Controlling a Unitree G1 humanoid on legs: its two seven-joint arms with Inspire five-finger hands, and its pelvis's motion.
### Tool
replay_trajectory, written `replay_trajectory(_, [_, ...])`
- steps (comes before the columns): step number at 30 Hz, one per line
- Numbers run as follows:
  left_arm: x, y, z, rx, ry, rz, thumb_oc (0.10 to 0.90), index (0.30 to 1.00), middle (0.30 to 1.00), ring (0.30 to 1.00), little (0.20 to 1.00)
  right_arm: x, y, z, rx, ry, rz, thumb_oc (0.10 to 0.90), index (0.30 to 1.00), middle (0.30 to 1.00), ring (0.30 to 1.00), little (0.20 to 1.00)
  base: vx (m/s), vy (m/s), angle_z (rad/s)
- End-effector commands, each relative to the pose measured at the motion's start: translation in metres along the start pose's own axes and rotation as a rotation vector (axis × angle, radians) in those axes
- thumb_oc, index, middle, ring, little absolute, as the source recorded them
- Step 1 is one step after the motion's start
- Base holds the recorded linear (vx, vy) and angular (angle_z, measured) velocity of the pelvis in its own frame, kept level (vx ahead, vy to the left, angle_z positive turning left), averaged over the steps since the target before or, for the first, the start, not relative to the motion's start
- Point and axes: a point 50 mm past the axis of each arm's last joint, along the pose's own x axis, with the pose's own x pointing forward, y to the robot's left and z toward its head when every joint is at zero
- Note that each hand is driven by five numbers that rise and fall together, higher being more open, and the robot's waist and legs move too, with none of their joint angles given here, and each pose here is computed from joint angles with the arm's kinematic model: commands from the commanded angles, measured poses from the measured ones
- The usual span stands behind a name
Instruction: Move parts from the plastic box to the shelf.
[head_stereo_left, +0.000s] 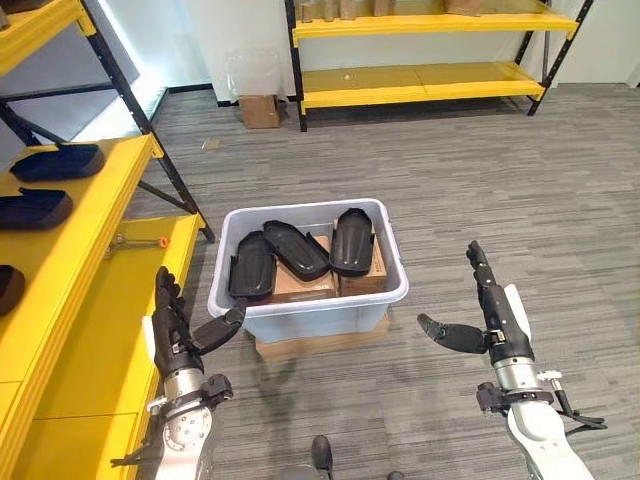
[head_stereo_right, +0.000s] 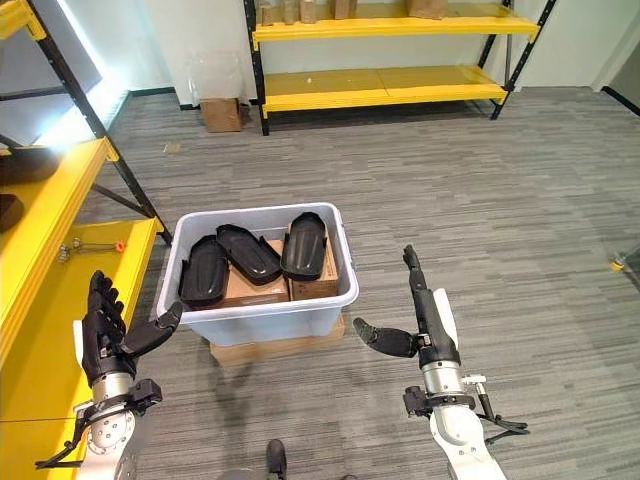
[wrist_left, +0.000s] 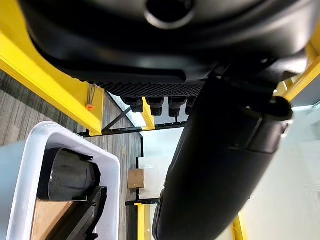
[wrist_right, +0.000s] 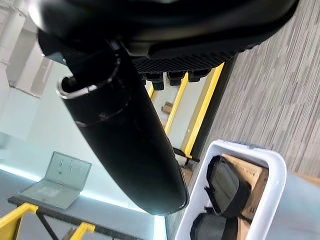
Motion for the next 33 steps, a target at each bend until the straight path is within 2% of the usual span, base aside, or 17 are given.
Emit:
replay_trajectory(1, [0.013, -0.001, 0.043, -0.038, -0.228, -0.053, 0.900, 1.000, 1.000, 1.000, 1.000, 0.022, -0.010, 0.031, 0.031, -0.184, -0.052, 0.900, 1.000, 1.000, 1.000, 1.000, 0.09, 0.039, 0.14])
replay_trajectory(7, [0.013, -0.001, 0.043, -0.037, -0.224, -0.078, 0.900, 1.000, 1.000, 1.000, 1.000, 0.022, -0.011, 0.030, 0.026, -0.179, -0.064, 0.900, 1.000, 1.000, 1.000, 1.000, 0.08, 0.052, -0.01])
replay_trajectory(15, [0.021, -0.007, 0.054, -0.047, -0.275, -0.109, 0.900, 1.000, 1.000, 1.000, 1.000, 0.025, -0.018, 0.036, 0.067, -0.223, -0.219, 0.900, 1.000, 1.000, 1.000, 1.000, 0.08, 0.092, 0.00])
replay_trajectory(24, [0.029, -0.017, 0.056, -0.026, -0.259, -0.195, 0.900, 1.000, 1.000, 1.000, 1.000, 0.032, -0.018, 0.039, 0.063, -0.227, -0.278, 0.900, 1.000, 1.000, 1.000, 1.000, 0.09, 0.131, 0.03])
replay_trajectory(33, [0.032, -0.025, 0.064, -0.013, -0.288, -0.194, 0.900, 1.000, 1.000, 1.000, 1.000, 0.037, -0.006, 0.045, 0.063, -0.259, -0.279, 0.900, 1.000, 1.000, 1.000, 1.000, 0.07, 0.210, -0.04])
